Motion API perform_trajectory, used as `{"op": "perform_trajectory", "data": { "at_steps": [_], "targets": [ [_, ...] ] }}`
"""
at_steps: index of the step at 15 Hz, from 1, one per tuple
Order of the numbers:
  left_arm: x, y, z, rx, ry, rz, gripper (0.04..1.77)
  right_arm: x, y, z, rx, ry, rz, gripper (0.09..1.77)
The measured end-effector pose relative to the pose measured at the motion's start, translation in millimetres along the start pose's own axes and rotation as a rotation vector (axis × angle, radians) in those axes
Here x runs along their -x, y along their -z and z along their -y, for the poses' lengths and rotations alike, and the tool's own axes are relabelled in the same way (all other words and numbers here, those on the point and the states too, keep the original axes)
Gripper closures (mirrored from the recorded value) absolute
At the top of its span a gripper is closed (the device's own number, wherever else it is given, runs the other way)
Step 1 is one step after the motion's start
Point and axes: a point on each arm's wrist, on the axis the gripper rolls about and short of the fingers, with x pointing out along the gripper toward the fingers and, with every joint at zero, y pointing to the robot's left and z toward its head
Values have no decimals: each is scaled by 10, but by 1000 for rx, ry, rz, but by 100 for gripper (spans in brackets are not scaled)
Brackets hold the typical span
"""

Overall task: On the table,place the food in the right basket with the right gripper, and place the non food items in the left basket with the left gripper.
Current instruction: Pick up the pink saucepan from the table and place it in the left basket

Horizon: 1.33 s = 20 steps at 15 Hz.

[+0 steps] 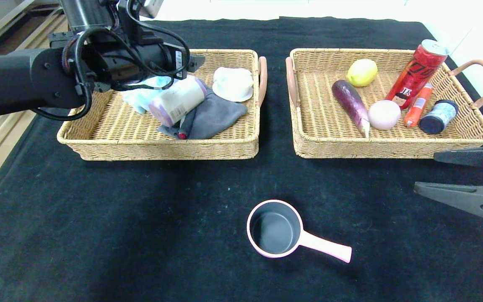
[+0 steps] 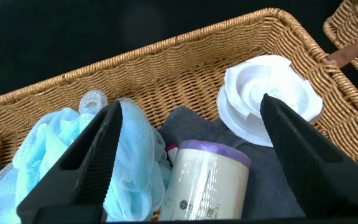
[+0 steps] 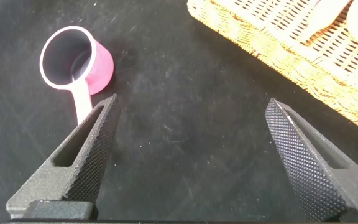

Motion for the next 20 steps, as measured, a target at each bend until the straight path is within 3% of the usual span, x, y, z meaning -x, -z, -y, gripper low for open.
{"op": "perform_trajectory", "data": {
  "at_steps": [7, 10, 15, 20],
  "targets": [
    [319, -163, 152, 6, -9, -69, 14, 2, -2, 2, 0, 2, 1, 15],
    [543, -209, 280, 12, 30, -111, 12, 5, -1, 7, -1, 4, 0, 15],
    [1023, -204, 550, 63, 109, -307, 11, 14, -6, 9, 1, 9, 4, 15],
    [1290, -190, 687, 146, 162, -445, 11, 14, -3, 8, 1, 8, 3, 15]
  ]
}}
